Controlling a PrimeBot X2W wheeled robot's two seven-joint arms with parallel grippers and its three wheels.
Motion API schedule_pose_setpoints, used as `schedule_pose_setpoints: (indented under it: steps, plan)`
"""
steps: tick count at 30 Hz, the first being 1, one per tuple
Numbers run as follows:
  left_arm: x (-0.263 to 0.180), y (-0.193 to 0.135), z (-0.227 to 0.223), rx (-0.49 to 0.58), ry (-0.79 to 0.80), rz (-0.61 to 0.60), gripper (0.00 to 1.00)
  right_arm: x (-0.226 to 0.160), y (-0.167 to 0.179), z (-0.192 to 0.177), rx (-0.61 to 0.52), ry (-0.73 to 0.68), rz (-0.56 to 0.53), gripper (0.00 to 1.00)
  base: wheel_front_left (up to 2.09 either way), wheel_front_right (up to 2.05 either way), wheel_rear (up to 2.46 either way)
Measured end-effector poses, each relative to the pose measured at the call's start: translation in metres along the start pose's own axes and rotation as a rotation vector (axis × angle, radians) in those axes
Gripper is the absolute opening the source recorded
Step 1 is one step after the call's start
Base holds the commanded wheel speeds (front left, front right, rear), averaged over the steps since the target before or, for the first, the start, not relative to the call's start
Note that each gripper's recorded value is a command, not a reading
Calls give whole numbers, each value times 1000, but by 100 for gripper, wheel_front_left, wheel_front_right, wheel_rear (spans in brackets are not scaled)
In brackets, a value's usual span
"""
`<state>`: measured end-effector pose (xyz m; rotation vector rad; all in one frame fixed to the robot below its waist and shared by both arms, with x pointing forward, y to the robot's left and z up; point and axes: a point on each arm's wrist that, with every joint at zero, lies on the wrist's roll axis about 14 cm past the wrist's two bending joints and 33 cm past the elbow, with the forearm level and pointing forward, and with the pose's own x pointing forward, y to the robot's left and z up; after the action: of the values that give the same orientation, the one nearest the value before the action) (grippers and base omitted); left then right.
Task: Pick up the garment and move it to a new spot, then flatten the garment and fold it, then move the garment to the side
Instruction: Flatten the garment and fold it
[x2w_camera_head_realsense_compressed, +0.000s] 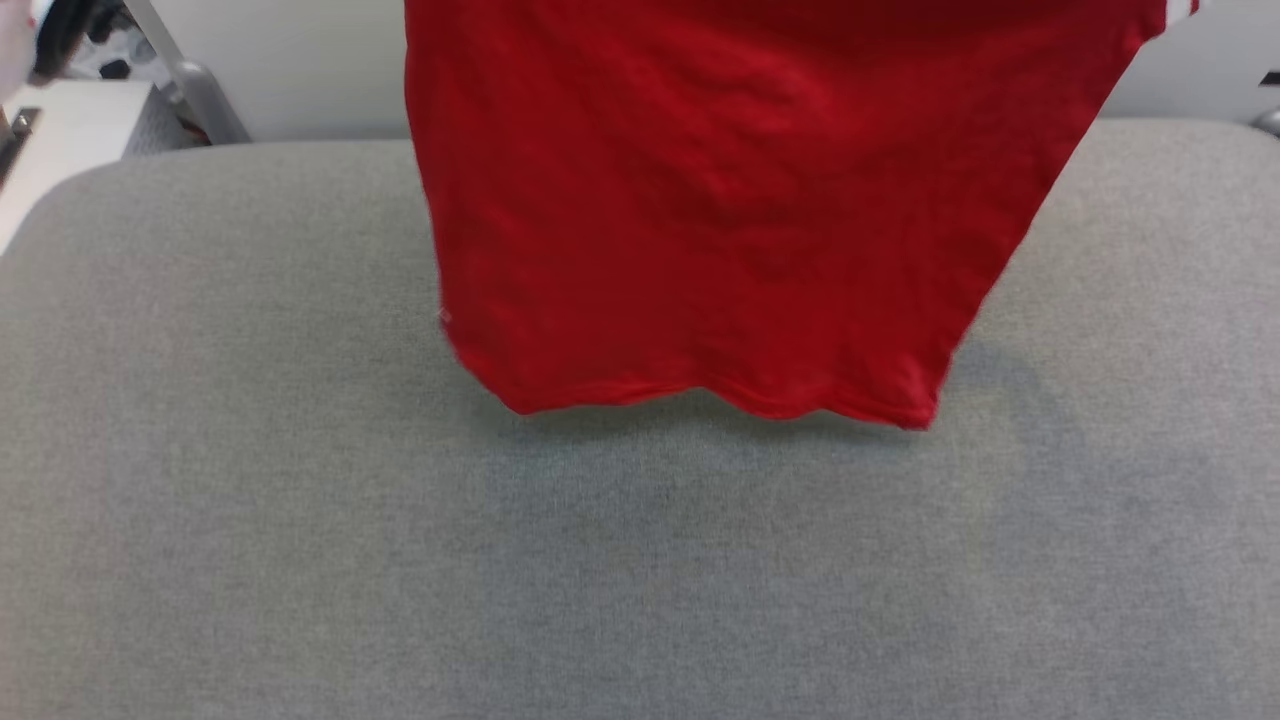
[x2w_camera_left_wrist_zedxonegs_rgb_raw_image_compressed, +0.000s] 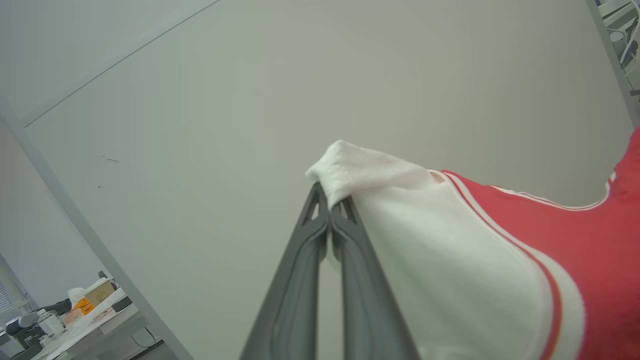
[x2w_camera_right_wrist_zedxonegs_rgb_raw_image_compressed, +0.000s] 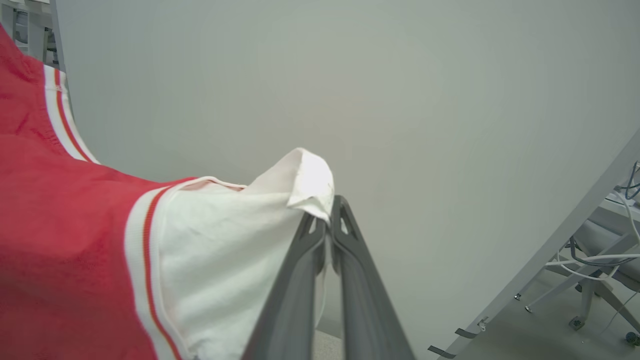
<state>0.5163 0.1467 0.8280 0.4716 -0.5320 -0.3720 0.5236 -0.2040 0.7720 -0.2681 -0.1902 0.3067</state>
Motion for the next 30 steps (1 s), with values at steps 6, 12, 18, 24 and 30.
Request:
schedule_pose_setpoints:
  steps: [6, 12, 18, 24, 30]
  plan:
    - [28, 10, -27, -20, 23, 29, 0, 37, -16, -5, -22, 8, -41, 0, 0, 0, 0]
    - [63, 20, -61, -25, 29, 64, 0, 86, -21, -4, -39, -30, -61, 0, 0, 0, 0]
    - [91, 18, -112, -44, 56, 87, 0, 134, -22, -28, -46, -36, -77, 0, 0, 0, 0]
    - [103, 10, -162, -73, 97, 96, 0, 167, -13, -72, -45, 6, -67, 0, 0, 0, 0]
    - [99, -1, -205, -99, 162, 86, 0, 182, 3, -118, -29, 61, -32, 0, 0, 0, 0]
